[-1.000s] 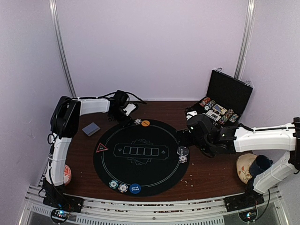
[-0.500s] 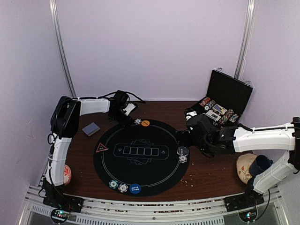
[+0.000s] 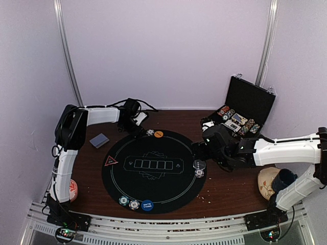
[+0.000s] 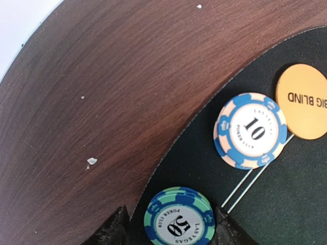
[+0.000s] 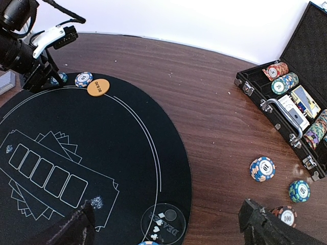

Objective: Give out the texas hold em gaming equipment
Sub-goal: Move the poker chips pile to the big blind area.

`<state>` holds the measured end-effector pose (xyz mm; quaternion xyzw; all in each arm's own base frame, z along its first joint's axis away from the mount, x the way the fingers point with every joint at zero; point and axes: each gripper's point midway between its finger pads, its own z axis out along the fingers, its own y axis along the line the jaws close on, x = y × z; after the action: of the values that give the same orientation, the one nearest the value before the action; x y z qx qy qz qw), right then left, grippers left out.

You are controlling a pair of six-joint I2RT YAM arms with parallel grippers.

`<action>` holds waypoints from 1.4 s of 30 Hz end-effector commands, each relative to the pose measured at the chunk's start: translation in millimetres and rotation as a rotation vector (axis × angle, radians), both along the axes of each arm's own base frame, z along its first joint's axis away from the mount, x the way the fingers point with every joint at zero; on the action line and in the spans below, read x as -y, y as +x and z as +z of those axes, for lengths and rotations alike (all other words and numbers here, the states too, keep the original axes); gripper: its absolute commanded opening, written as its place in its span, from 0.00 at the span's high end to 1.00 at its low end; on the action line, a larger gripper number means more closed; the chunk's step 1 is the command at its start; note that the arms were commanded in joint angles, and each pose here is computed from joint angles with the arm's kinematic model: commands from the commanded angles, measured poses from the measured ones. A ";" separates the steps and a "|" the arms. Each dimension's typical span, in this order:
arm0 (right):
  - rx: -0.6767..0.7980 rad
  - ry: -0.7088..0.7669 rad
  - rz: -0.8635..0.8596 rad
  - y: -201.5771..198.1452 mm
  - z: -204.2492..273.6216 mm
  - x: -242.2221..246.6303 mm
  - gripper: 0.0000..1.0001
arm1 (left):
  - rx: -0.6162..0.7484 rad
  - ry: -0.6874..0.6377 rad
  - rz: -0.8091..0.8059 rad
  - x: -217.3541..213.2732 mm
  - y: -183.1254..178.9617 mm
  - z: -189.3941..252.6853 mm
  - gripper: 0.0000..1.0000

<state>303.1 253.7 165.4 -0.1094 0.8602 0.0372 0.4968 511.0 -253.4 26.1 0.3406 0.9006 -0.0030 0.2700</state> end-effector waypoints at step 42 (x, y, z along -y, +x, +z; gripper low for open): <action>0.024 0.024 -0.004 -2.2 9.6 -1.7 0.01 | -0.297 0.019 -0.044 -19.4 -64.6 -44.1 0.57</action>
<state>301.7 256.1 164.1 -0.1125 0.8602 0.0378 0.4960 493.4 -255.4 19.1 0.3458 0.9058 -0.0607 0.2373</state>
